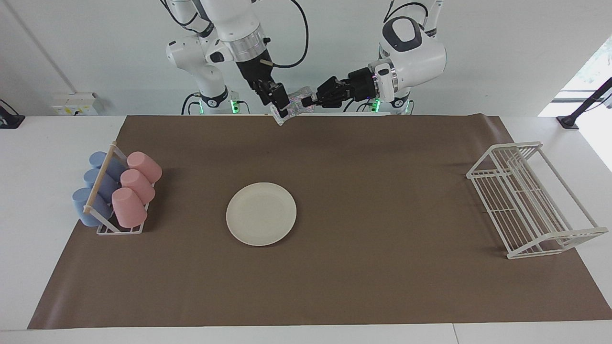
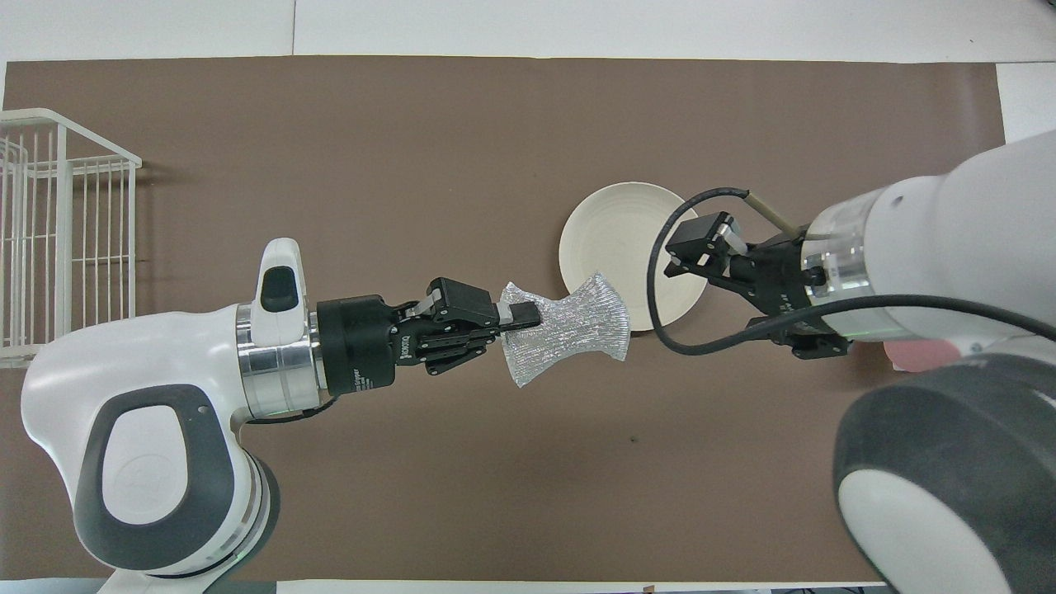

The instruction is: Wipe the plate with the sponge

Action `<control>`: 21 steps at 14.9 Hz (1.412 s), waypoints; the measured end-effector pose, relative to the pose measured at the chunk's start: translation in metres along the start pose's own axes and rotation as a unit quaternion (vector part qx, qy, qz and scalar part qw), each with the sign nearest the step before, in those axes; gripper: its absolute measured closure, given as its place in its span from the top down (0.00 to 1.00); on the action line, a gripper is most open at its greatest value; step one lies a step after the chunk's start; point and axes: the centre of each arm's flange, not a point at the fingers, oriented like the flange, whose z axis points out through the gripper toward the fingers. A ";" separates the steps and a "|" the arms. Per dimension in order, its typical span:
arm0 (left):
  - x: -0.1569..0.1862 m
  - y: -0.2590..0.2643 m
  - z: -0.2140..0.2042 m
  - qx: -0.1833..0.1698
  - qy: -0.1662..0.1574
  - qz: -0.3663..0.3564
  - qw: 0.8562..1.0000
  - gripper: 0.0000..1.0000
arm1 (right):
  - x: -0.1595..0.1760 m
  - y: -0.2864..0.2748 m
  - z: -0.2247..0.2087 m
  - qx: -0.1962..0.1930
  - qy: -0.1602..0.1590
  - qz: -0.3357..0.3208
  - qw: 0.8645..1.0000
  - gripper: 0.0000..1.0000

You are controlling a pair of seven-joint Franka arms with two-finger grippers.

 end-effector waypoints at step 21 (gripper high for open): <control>0.126 0.020 -0.220 0.620 0.012 0.097 0.779 0.05 | 0.144 0.146 -0.010 -0.091 -0.044 -0.290 0.952 1.00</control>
